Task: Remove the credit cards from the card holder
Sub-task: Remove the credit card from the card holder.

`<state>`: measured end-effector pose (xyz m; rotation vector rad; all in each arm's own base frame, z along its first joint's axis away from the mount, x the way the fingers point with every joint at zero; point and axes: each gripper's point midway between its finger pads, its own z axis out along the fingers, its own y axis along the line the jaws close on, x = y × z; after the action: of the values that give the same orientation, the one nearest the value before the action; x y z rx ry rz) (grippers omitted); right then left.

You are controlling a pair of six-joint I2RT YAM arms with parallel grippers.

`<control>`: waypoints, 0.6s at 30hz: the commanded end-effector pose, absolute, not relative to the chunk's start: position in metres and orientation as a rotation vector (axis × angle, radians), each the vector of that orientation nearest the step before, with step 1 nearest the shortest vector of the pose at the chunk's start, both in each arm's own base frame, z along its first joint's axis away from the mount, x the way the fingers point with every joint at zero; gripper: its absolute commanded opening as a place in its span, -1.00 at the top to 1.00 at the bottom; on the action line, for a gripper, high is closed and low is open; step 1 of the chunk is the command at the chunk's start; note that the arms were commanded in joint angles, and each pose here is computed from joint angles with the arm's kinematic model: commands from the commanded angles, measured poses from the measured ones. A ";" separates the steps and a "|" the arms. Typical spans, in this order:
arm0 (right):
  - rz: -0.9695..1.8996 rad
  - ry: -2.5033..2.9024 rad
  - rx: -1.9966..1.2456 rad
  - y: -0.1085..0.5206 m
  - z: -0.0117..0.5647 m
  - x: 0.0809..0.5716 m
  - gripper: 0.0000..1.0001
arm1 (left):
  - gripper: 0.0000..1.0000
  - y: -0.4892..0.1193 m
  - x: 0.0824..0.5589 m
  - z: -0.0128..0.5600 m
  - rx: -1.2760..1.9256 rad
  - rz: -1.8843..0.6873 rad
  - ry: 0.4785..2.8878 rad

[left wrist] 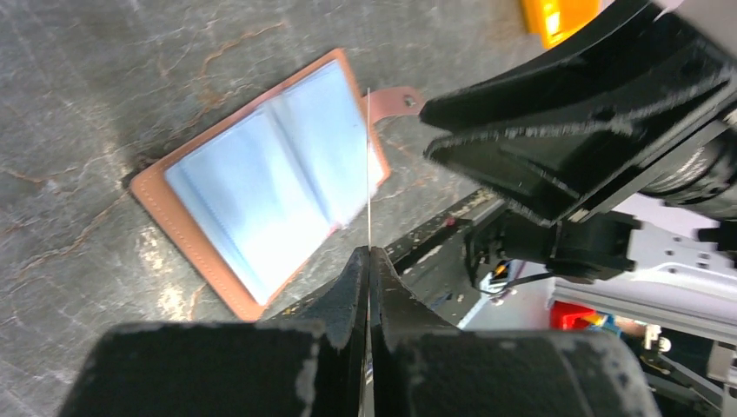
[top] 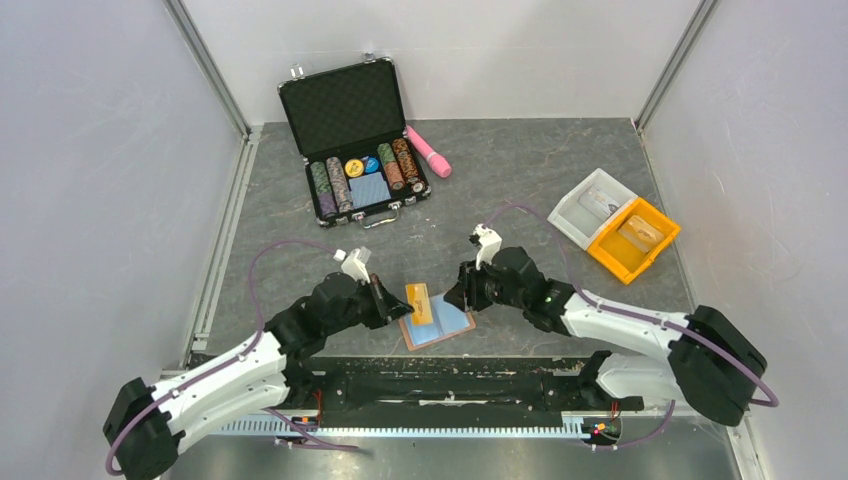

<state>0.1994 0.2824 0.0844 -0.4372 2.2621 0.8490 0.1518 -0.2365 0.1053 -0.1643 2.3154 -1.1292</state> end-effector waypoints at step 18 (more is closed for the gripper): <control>1.698 1.696 -0.515 0.329 0.193 0.132 0.46 | 0.95 -0.249 0.146 0.209 -0.242 -1.581 1.920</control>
<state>0.1394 0.3270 0.1669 -0.4896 1.8393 1.6043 0.1483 -0.2456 0.1966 -0.2151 1.9748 -1.4887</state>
